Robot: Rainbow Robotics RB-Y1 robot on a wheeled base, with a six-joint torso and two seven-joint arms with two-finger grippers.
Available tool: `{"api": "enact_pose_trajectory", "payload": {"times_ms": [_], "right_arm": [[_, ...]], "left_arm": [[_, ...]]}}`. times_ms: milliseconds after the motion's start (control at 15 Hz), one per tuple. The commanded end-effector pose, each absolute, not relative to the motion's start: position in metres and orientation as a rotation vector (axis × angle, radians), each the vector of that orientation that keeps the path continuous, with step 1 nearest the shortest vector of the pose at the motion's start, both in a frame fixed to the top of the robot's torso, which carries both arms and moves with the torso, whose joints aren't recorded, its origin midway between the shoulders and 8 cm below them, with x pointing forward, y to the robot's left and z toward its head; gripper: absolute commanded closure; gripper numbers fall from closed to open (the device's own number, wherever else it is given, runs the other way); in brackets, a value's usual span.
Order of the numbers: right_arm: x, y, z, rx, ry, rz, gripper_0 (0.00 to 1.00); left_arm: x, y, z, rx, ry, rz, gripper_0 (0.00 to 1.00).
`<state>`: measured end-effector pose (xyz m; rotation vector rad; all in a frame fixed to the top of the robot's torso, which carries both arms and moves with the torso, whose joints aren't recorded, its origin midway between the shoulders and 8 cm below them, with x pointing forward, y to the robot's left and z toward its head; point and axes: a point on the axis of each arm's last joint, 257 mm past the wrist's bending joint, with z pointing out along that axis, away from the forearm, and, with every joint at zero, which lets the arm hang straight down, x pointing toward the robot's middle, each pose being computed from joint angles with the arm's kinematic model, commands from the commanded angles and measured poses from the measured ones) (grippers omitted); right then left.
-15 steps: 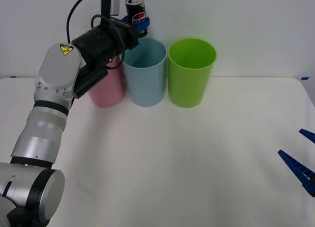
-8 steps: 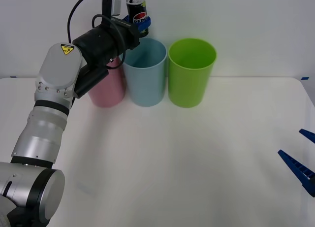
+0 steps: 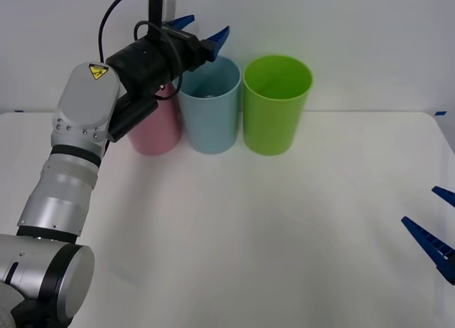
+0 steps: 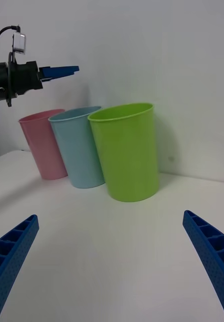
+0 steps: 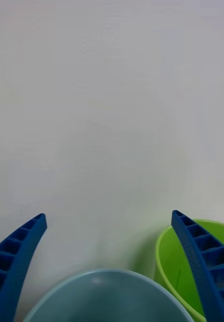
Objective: Grasp the object on the table and drop it into the matching bin: aluminum can to the light blue bin, PET bottle to the pink bin.
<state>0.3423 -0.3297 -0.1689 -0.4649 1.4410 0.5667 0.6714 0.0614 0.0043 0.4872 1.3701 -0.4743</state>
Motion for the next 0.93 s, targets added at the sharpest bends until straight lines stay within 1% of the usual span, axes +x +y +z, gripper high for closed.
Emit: {"api": "enact_pose_trajectory", "payload": {"times_ms": [67, 400, 533, 667, 933], "right_arm": [[0.342, -0.330, -0.169, -0.465, 1.441, 0.567, 0.00], [0.342, -0.330, -0.169, -0.465, 1.441, 0.567, 0.00], [0.342, -0.330, -0.169, -0.465, 1.441, 0.567, 0.00], [0.342, -0.330, -0.169, -0.465, 1.441, 0.567, 0.00], [0.342, -0.330, -0.169, -0.465, 1.441, 0.567, 0.00]], "left_arm": [[0.670, 0.060, 0.005, 0.485, 1.367, -0.485, 0.00], [0.666, 0.061, 0.003, 0.482, 1.371, -0.525, 0.00], [0.663, 0.064, 0.002, 0.479, 1.369, -0.558, 0.00], [0.656, 0.070, 0.001, 0.465, 1.361, -0.617, 0.00], [0.631, 0.089, -0.004, 0.478, 1.333, -0.677, 0.00]]}}
